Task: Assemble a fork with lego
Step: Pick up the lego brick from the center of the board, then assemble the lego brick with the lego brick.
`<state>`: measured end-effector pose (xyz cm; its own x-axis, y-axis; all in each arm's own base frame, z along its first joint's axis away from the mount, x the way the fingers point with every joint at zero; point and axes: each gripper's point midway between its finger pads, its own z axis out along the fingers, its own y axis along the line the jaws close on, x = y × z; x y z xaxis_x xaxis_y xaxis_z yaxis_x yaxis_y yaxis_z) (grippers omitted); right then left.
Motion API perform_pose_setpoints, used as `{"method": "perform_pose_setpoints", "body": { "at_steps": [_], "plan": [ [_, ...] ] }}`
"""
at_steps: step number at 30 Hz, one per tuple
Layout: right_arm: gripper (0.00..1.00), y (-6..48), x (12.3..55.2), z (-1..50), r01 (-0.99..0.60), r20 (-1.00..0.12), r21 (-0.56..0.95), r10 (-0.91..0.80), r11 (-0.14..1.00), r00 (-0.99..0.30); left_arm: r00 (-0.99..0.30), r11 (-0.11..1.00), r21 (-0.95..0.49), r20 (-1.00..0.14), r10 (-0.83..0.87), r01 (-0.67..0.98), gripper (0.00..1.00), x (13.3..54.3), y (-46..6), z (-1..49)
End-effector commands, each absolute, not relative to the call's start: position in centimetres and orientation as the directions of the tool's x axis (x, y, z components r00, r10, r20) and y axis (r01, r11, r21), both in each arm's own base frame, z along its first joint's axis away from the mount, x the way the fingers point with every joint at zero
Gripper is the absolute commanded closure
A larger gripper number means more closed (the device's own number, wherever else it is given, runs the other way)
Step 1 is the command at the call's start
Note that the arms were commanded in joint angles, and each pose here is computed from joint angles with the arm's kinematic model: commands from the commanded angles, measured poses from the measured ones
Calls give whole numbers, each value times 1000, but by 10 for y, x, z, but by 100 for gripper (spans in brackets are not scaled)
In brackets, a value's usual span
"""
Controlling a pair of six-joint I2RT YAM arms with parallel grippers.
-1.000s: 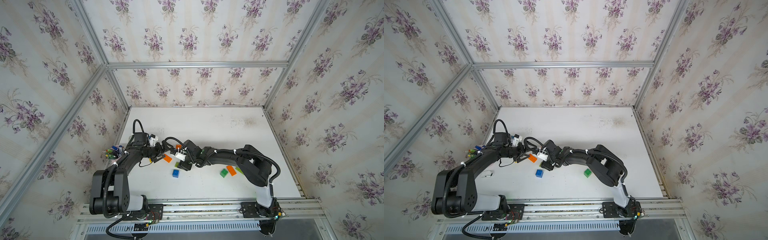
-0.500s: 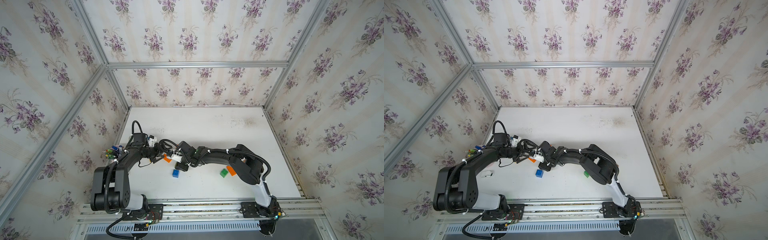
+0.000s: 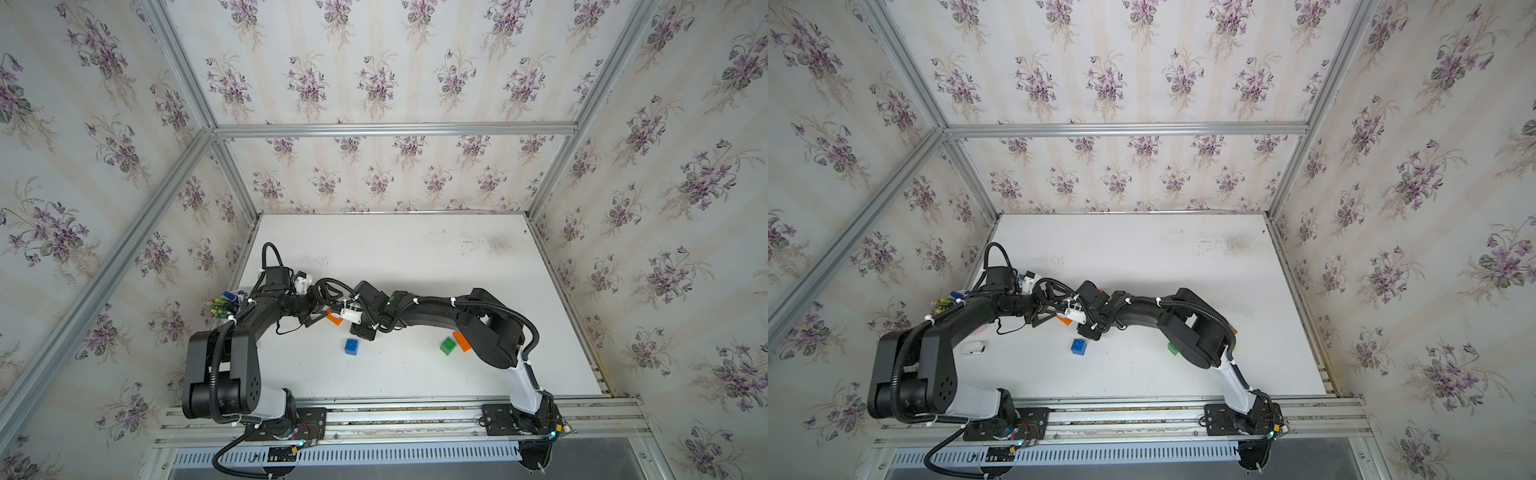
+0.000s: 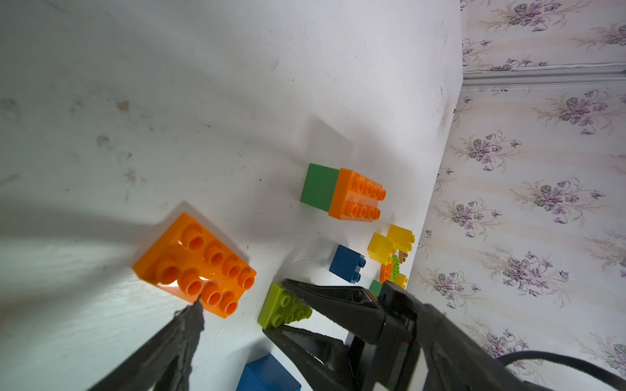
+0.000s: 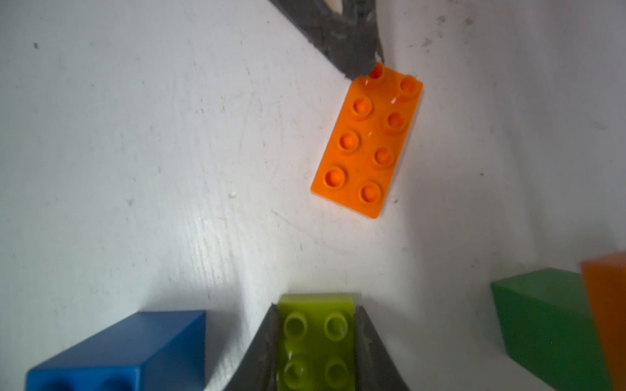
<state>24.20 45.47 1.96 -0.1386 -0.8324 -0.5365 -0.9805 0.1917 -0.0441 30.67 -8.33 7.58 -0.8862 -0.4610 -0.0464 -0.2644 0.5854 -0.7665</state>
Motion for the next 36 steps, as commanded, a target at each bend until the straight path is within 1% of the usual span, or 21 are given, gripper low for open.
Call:
{"method": "perform_pose_setpoints", "body": {
  "at_steps": [1, 5, 8, 12, 16, 18, 24, 29, 33, 36],
  "plan": [
    [72, 439, 237, 16, -987, -479, -67, -873, 145, -96, -891, 585, -771, -49, -452, -254, 0, 307, -83, 76],
    [71, 439, 227, 21, -996, -503, -61, -864, 62, -23, -893, 580, -773, -38, -448, -258, 0, 306, -84, 74],
    [71, 438, 228, 24, -998, -513, -48, -858, 45, -14, -893, 577, -773, -31, -450, -264, 0, 305, -85, 72],
    [72, 438, 232, 45, -999, -577, -31, -817, 9, 11, -895, 569, -780, -27, -446, -260, 0, 305, -86, 73],
    [72, 432, 233, 66, -996, -620, -43, -780, -78, 87, -902, 552, -795, -15, -432, -252, 0, 306, -90, 77],
    [72, 429, 237, 76, -993, -633, -59, -766, -100, 115, -904, 545, -801, -11, -427, -247, 0, 307, -91, 79],
    [73, 415, 263, 95, -992, -628, -63, -769, -106, 122, -915, 531, -817, -9, -403, -226, 0, 314, -99, 83],
    [73, 410, 292, 104, -992, -627, -98, -769, -79, 123, -928, 521, -830, -11, -371, -198, 0, 326, -113, 83],
    [73, 412, 309, 102, -991, -615, -118, -779, -67, 126, -939, 509, -841, -4, -345, -183, 7, 338, -124, 80],
    [73, 418, 321, 97, -991, -605, -121, -788, -54, 117, -942, 496, -849, 10, -336, -185, 9, 346, -130, 74]
  ]
}}
